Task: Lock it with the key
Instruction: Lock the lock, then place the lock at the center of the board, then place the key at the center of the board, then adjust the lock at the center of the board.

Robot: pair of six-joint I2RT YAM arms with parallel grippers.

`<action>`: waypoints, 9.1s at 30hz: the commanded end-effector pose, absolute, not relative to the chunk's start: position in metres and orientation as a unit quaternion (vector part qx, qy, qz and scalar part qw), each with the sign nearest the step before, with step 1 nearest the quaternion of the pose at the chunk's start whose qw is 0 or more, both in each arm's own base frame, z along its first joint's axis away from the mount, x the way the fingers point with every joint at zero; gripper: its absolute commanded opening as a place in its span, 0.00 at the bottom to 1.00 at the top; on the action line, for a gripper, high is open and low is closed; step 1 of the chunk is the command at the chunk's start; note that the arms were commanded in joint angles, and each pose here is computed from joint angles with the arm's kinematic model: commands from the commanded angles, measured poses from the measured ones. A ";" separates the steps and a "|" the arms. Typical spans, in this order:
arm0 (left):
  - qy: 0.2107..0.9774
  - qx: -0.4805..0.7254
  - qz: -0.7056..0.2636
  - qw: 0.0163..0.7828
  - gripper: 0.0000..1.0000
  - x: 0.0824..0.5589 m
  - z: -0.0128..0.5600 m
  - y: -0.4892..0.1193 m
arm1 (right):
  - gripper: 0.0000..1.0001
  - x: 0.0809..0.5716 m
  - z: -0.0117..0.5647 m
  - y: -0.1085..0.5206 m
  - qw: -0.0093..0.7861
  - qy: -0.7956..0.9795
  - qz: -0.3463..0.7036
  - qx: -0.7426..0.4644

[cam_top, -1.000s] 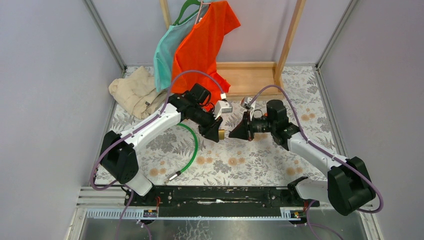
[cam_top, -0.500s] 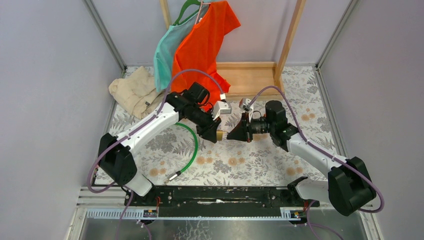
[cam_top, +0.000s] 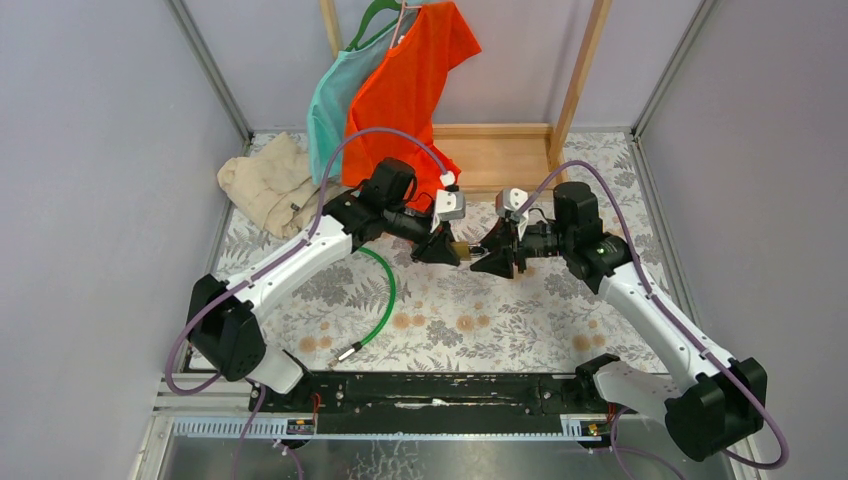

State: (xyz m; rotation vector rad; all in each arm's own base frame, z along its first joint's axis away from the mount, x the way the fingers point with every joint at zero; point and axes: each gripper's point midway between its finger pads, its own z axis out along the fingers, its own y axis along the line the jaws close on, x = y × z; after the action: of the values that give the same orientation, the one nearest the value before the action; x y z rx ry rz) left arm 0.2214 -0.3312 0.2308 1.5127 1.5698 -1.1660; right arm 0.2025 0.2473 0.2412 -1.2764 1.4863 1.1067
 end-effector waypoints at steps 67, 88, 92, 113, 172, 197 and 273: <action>0.584 0.610 -0.420 0.331 0.00 0.233 0.227 -0.324 | 0.00 0.221 0.252 0.214 0.454 0.615 0.411 -0.497; 0.610 0.614 -0.352 0.357 0.00 0.252 0.208 -0.291 | 0.01 0.265 0.224 0.189 0.453 0.700 0.341 -0.434; 0.603 0.645 -0.285 0.374 0.00 0.248 0.191 -0.291 | 0.01 0.291 0.197 0.174 0.435 0.763 0.286 -0.384; 0.607 0.653 -0.284 0.353 0.04 0.235 0.164 -0.299 | 0.00 0.297 0.110 0.270 0.299 0.804 0.416 -0.303; 0.749 0.579 -0.179 0.267 0.29 0.290 0.014 -0.339 | 0.94 0.386 0.138 0.071 0.430 0.882 0.169 -0.089; 0.748 0.602 -0.101 0.259 0.88 0.244 0.079 -0.240 | 0.96 0.387 0.140 0.048 0.437 0.881 0.140 -0.115; 0.700 0.685 0.039 0.200 0.83 0.158 0.057 -0.102 | 0.83 0.317 0.086 0.327 0.272 0.824 0.317 -0.384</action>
State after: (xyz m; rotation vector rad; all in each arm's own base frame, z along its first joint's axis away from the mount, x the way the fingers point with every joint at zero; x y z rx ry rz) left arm 0.1464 -0.0850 0.0407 2.1241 1.9647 0.2607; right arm 0.3084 0.2930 0.0816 -0.9886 2.2395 0.9027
